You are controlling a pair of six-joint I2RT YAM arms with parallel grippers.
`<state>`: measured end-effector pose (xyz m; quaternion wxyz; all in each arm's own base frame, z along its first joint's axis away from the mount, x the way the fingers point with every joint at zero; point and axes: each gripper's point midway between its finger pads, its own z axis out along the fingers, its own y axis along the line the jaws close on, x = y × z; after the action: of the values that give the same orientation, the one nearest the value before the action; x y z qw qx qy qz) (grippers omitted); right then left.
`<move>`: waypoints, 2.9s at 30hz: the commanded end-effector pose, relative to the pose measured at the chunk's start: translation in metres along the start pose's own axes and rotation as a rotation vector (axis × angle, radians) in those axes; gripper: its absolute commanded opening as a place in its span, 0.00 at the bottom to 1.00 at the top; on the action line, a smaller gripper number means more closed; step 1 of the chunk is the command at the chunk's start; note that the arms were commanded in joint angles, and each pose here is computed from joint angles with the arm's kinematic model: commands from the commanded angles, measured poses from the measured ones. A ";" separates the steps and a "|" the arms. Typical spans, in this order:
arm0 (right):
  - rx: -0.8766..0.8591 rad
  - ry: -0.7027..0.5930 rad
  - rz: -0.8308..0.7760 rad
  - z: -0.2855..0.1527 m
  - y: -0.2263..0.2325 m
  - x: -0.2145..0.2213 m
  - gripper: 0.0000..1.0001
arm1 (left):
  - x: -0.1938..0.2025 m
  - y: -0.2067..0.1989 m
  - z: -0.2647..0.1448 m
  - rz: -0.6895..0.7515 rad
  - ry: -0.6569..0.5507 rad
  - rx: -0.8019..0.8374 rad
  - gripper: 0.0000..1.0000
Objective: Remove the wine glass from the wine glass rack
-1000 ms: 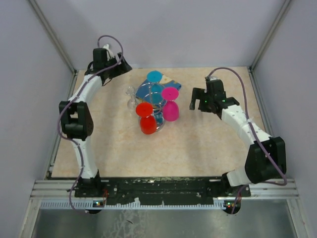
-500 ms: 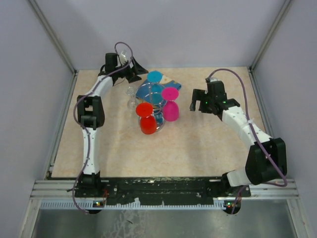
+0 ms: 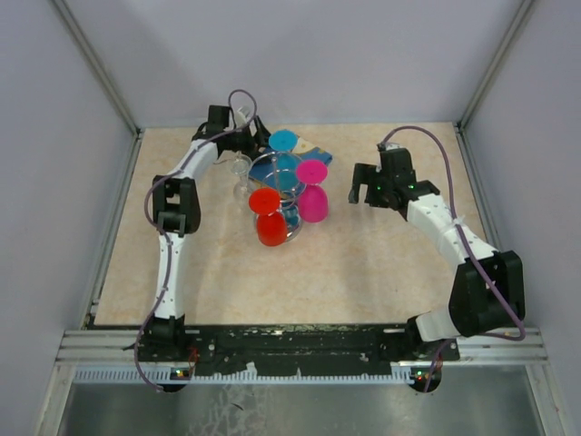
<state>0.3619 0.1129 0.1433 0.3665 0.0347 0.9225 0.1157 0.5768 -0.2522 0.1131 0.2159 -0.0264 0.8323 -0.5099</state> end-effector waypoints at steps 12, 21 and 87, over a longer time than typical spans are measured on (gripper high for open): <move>-0.011 -0.072 0.020 -0.005 -0.004 -0.013 0.99 | 0.026 0.140 -0.058 -0.187 0.001 -0.583 1.00; -0.023 -0.078 0.025 -0.006 -0.004 -0.014 0.99 | -0.004 0.192 -0.180 -0.379 -0.228 -0.777 1.00; -0.027 -0.125 0.021 -0.023 -0.006 -0.025 0.99 | -0.035 0.149 -0.286 -0.385 -0.513 -0.561 0.91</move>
<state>0.3527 0.0964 0.1468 0.3838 0.0479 0.9151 0.1137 0.5217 0.1110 0.1054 0.3102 -0.3846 0.8495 -0.1850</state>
